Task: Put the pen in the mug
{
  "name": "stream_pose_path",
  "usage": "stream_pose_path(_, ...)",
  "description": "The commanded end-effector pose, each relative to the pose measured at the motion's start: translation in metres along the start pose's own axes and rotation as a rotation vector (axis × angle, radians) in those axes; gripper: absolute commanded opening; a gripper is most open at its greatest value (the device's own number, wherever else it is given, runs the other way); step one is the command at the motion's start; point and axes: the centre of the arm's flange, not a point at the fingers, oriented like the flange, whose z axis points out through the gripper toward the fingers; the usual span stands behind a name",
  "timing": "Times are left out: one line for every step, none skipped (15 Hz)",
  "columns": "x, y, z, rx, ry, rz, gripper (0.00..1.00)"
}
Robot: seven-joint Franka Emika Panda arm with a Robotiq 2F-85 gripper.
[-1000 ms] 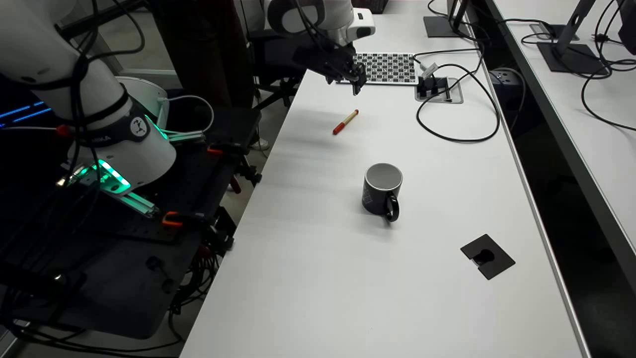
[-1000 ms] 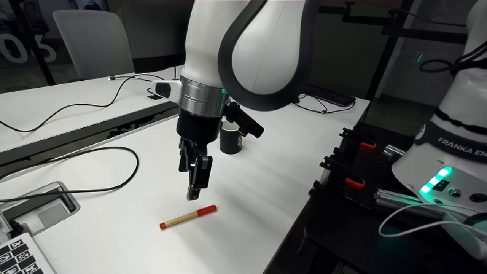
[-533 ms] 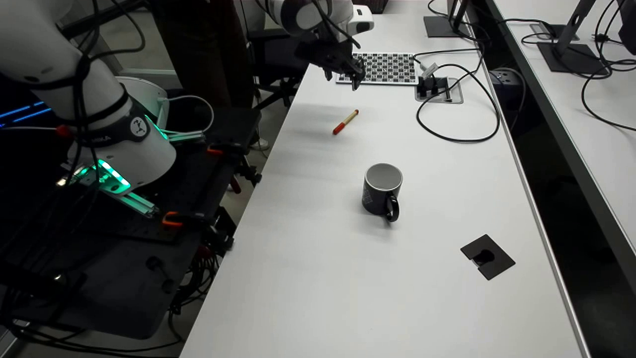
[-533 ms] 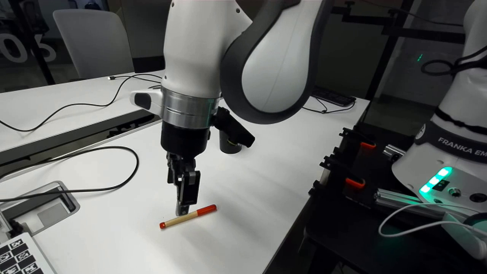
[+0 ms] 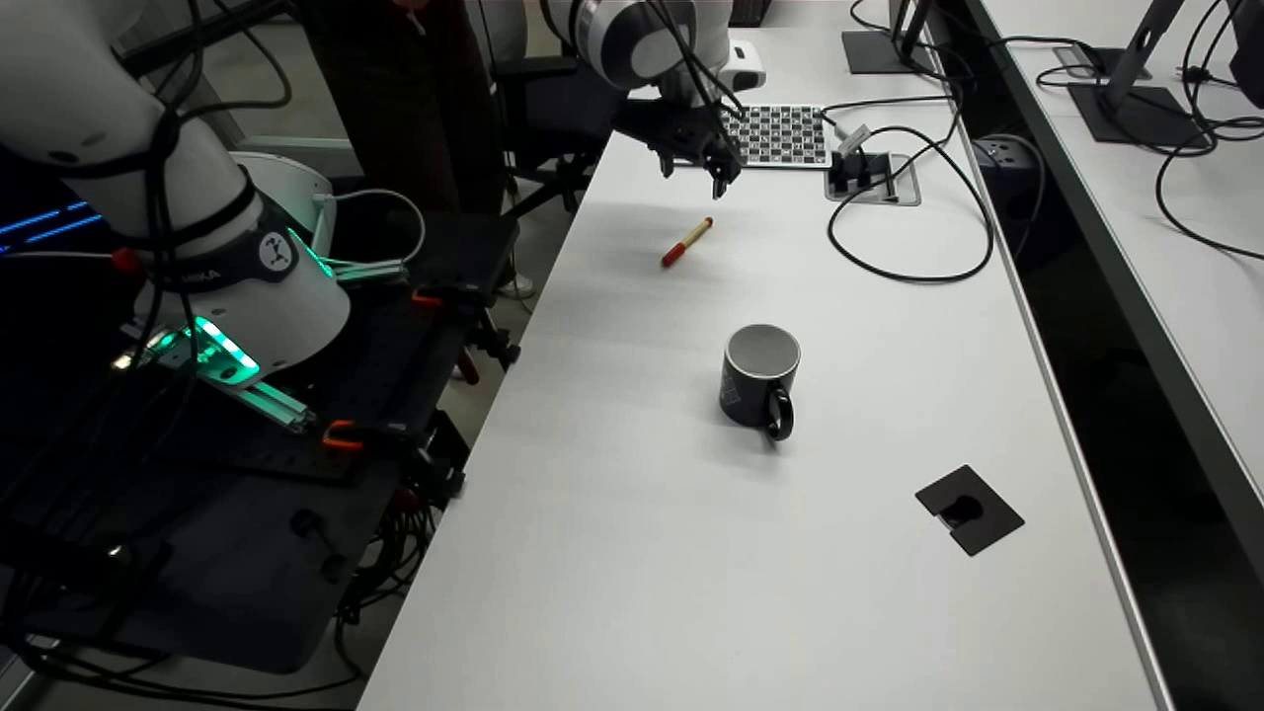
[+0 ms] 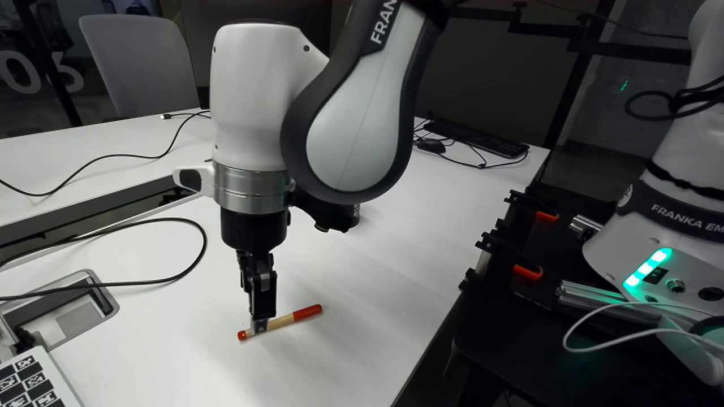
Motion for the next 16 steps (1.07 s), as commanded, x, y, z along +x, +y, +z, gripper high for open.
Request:
stream_pose_path(0.01, 0.016, 0.025, -0.024, -0.027, 0.061, 1.0)
stream_pose_path(0.009, 0.019, 0.029, -0.031, -0.03, 0.07, 1.0)
stream_pose_path(0.008, 0.021, 0.034, -0.042, -0.041, 0.073, 1.0)
stream_pose_path(0.008, 0.023, 0.038, -0.047, -0.049, 0.075, 1.0)
stream_pose_path(0.007, 0.022, 0.043, -0.051, -0.064, 0.073, 1.0)
stream_pose_path(0.006, 0.021, 0.045, -0.052, -0.073, 0.068, 1.0)
stream_pose_path(0.006, 0.018, 0.045, -0.046, -0.086, 0.058, 1.0)
stream_pose_path(0.006, 0.015, 0.042, -0.041, -0.088, 0.043, 1.0)
stream_pose_path(-0.003, 0.016, 0.04, -0.033, -0.068, 0.053, 1.0)
stream_pose_path(-0.002, 0.014, 0.04, -0.031, -0.073, 0.046, 1.0)
stream_pose_path(-0.001, 0.013, 0.041, -0.031, -0.075, 0.043, 1.0)
stream_pose_path(0.0, 0.013, 0.04, -0.031, -0.076, 0.041, 1.0)
stream_pose_path(0.0, 0.013, 0.04, -0.032, -0.076, 0.041, 1.0)
stream_pose_path(0.001, 0.012, 0.041, -0.028, -0.076, 0.038, 1.0)
stream_pose_path(0.005, 0.011, 0.045, -0.027, -0.076, 0.032, 1.0)
stream_pose_path(0.006, 0.01, 0.047, -0.026, -0.074, 0.029, 1.0)
